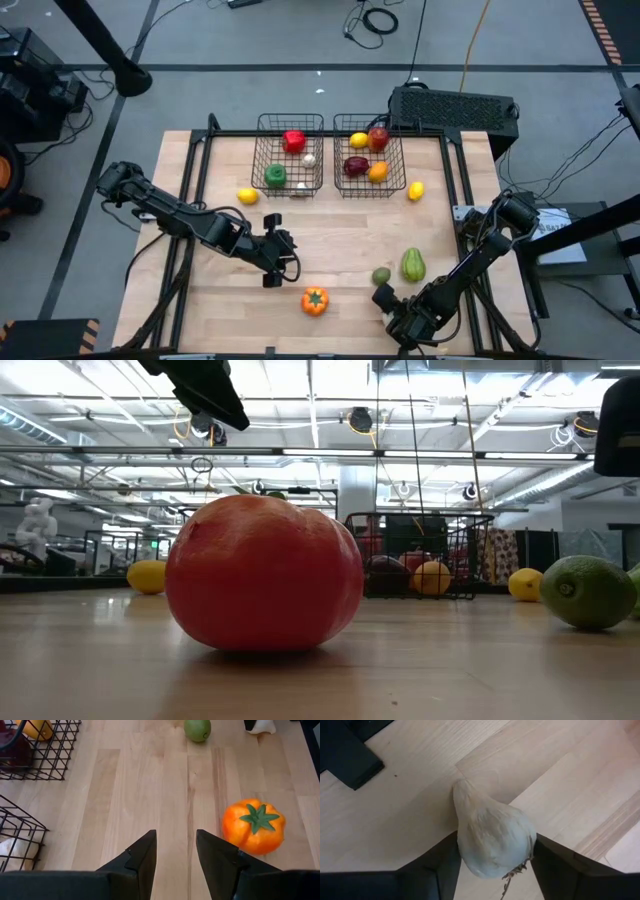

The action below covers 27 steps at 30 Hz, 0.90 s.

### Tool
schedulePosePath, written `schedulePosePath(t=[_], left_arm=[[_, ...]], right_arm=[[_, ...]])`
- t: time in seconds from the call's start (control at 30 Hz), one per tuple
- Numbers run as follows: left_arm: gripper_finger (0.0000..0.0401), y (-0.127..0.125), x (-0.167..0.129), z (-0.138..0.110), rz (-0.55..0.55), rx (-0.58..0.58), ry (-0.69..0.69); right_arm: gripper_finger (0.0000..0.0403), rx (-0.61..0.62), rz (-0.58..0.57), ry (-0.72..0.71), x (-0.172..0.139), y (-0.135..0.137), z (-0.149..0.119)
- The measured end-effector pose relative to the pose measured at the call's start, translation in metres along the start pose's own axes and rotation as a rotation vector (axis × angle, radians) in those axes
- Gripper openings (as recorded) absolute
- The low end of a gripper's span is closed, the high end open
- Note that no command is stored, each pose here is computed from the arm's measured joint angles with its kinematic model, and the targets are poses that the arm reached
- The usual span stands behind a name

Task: Sort produce into baskets
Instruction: Put the white garlic into the left wire basket

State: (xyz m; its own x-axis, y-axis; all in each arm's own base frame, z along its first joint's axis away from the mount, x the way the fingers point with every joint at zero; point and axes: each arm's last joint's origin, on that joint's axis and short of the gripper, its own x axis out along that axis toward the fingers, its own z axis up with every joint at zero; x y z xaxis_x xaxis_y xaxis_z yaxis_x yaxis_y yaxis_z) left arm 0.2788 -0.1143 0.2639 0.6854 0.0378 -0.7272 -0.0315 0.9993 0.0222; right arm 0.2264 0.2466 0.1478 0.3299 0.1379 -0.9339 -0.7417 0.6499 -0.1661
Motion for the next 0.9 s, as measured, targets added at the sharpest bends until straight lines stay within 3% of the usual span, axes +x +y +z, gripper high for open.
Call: schedulePosePath(t=[0.3, 0.47, 0.67, 0.9], left_arm=[[0.0145, 0.000, 0.000, 0.000, 0.000, 0.000, 0.000], [0.0145, 0.000, 0.000, 0.000, 0.008, 0.025, -0.003], [0.0145, 0.007, -0.015, -0.004, 0.047, 0.024, 0.068], [0.0145, 0.024, -0.053, -0.014, 0.280, -0.055, 0.034]], right_arm=[[0.0207, 0.055, 0.000, 0.000, -0.001, 0.000, 0.001], [0.0207, 0.079, -0.071, -0.072, -0.014, -0.006, 0.021], [0.0207, 0.086, -0.393, -0.169, -0.045, -0.030, 0.055], [0.0208, 0.005, -0.835, -0.104, -0.077, -0.084, 0.075]])
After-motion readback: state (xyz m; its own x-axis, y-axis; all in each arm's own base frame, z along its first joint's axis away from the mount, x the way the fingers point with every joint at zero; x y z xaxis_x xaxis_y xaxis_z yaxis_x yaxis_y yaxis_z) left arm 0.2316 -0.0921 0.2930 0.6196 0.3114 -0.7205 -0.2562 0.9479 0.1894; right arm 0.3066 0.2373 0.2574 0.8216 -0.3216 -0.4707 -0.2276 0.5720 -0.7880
